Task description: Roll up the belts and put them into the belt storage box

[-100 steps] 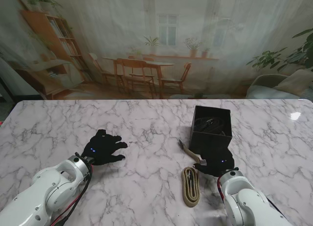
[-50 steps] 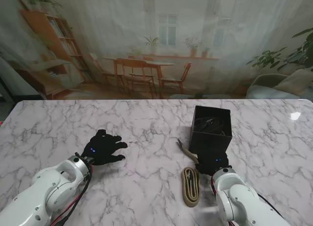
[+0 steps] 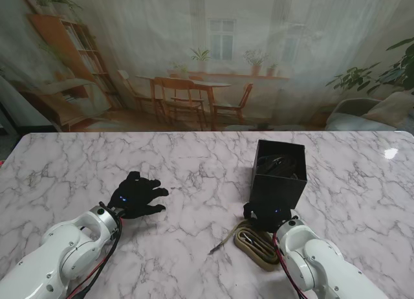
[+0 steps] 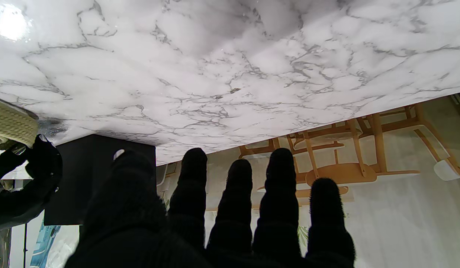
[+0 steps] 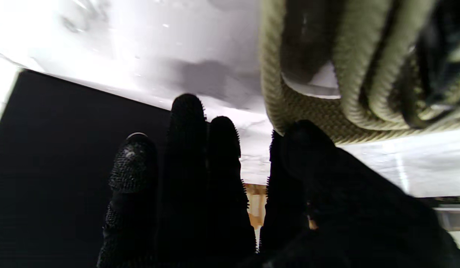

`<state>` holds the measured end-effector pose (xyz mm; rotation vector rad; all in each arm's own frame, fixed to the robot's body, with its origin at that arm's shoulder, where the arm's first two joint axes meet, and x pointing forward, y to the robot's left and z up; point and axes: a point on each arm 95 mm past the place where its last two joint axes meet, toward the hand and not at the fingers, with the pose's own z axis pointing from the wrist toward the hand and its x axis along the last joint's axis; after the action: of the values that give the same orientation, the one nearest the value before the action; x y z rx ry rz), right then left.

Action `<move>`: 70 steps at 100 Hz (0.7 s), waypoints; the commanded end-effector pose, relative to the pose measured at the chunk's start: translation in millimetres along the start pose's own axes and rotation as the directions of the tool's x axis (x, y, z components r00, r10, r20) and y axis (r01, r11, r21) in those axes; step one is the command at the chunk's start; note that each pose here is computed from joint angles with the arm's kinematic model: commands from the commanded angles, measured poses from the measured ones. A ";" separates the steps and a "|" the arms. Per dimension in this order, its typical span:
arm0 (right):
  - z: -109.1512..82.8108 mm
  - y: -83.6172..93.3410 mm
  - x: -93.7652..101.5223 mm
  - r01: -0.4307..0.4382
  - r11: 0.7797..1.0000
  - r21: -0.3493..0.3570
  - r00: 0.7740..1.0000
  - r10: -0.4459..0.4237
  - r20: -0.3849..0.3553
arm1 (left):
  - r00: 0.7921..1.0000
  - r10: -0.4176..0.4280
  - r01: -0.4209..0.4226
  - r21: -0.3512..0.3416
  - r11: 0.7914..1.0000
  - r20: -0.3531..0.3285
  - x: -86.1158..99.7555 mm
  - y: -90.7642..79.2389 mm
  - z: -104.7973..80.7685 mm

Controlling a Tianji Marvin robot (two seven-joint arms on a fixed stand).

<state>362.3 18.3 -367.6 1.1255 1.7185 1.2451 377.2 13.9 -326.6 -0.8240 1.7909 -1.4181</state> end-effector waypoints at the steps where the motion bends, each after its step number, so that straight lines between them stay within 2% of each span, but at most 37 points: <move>1: -1.3 -0.6 -2.2 0.011 1.000 0.013 1.000 -0.011 -0.015 | 1.000 -0.003 0.003 -0.013 1.000 -0.002 1.3 1.9 0.1; 15: -0.8 -2.3 -5.8 0.047 0.999 -0.002 0.996 -0.047 -0.082 | 1.000 -0.003 0.003 -0.014 1.000 -0.003 1.5 2.0 0.3; 48: -5.7 7.2 -4.0 -0.029 0.993 -0.115 0.986 0.010 -0.164 | 1.000 -0.003 0.003 -0.011 1.000 0.001 0.8 1.9 -0.6; 59: -8.8 11.8 2.1 -0.016 0.994 -0.110 0.979 -0.007 -0.206 | 1.000 -0.003 0.003 -0.009 1.000 0.002 0.6 1.9 -0.7; 70: -9.5 14.5 11.0 0.028 0.997 -0.073 0.968 -0.045 -0.248 | 1.000 -0.003 0.003 -0.009 1.000 0.002 0.5 1.9 -0.8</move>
<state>357.4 19.3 -353.4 0.9685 1.8163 1.4531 377.0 14.8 -326.4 -0.8237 1.7851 -1.4195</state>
